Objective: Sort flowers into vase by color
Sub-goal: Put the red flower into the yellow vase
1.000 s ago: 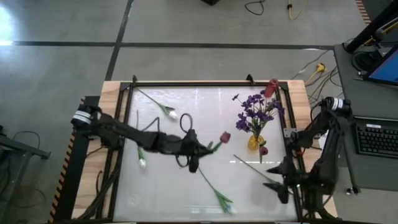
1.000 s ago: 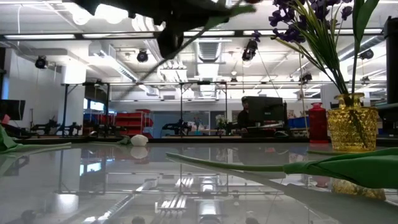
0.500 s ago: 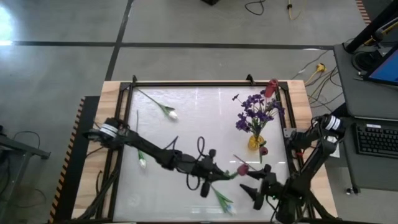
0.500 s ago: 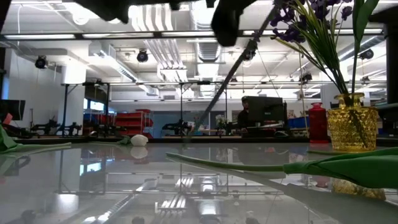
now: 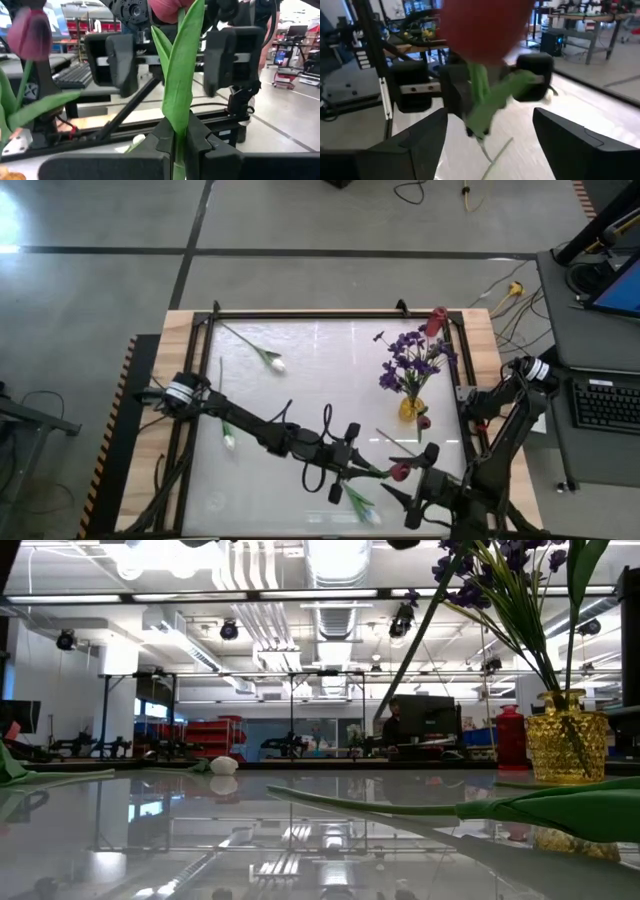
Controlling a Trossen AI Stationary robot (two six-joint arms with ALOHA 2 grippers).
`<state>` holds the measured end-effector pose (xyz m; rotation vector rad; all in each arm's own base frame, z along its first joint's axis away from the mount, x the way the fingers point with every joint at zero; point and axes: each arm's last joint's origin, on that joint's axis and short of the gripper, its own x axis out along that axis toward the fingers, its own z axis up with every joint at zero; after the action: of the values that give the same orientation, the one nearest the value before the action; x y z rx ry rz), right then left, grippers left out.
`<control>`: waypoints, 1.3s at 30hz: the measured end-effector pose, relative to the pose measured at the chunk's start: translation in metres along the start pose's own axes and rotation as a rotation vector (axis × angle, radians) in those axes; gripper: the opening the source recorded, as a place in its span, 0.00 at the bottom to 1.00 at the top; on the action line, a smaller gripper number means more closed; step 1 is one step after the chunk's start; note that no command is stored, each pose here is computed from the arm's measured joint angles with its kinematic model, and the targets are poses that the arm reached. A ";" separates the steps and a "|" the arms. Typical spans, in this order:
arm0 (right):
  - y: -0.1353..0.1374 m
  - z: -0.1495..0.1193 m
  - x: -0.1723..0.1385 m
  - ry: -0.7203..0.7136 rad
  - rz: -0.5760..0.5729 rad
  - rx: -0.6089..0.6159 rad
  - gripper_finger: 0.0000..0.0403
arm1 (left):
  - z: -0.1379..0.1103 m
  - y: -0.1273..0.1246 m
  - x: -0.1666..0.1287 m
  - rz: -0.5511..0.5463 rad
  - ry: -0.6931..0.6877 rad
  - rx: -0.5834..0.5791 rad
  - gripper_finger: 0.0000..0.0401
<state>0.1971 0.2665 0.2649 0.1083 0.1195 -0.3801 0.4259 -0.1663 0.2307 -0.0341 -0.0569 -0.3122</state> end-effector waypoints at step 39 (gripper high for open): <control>-0.092 0.090 -0.038 0.429 0.345 -0.012 0.02 | 0.030 0.014 -0.059 0.256 0.551 0.052 0.37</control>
<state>0.1363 0.1842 0.3513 0.1943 0.5191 -0.0059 0.3730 -0.1339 0.2571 0.0958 0.4829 -0.0556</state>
